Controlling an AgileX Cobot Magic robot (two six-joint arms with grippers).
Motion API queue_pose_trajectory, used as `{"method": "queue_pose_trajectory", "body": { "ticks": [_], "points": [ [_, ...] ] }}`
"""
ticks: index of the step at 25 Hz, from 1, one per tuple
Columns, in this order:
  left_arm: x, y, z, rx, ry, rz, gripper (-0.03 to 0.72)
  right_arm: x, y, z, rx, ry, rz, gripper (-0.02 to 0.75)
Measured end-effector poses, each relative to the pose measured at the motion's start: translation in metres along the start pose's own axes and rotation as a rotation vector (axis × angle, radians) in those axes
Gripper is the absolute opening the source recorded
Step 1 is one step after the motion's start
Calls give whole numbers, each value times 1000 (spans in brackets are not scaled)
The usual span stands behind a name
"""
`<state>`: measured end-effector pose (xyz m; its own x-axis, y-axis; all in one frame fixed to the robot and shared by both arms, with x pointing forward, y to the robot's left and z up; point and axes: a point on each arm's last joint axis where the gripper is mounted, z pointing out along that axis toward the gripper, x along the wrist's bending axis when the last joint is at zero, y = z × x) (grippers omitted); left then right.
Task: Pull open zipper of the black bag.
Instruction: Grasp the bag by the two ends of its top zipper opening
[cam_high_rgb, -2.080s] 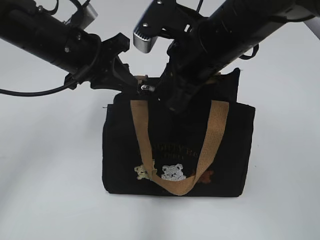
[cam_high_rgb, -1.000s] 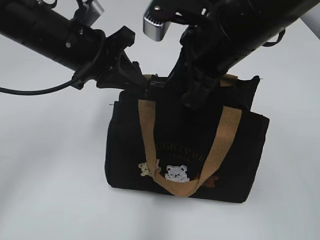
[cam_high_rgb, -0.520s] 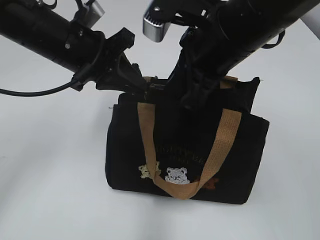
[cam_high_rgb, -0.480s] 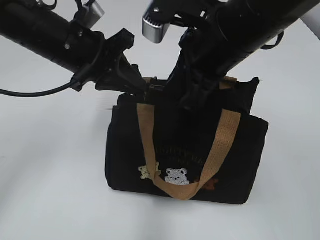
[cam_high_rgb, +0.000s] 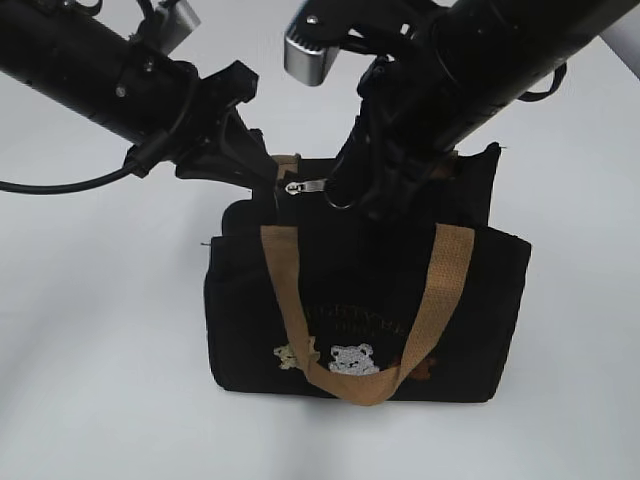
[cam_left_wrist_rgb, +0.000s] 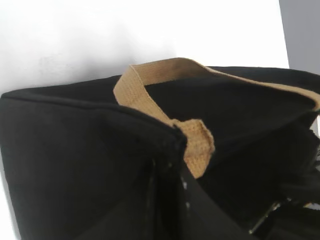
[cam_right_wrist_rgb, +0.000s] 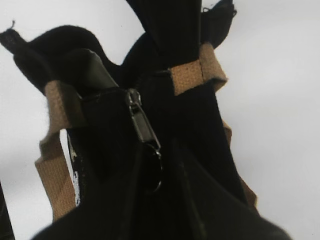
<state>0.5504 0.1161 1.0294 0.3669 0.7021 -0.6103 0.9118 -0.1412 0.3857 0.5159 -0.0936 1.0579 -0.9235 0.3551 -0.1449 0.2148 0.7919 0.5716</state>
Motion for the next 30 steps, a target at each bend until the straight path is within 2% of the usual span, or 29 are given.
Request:
{"method": "queue_pose_trajectory", "body": {
  "ticks": [5,10,14,18,25,30],
  "points": [
    [0,0,0,0,4,3,27,1,-1,0,10,11,-1,142],
    [0,0,0,1,3,3,27,2,-1,0,15,17,0,13],
    [0,0,0,2,2,2,27,2,-2,-1,22,22,-4,10],
    [-2,-1,-1,4,-11,-6,27,2,-1,-11,22,-9,-14,10],
    [-11,-3,-3,14,-66,-24,27,7,-3,-37,39,-37,44,3],
    [-2,-1,-2,9,-8,2,27,14,-6,-54,66,-32,54,-1]
  ]
}}
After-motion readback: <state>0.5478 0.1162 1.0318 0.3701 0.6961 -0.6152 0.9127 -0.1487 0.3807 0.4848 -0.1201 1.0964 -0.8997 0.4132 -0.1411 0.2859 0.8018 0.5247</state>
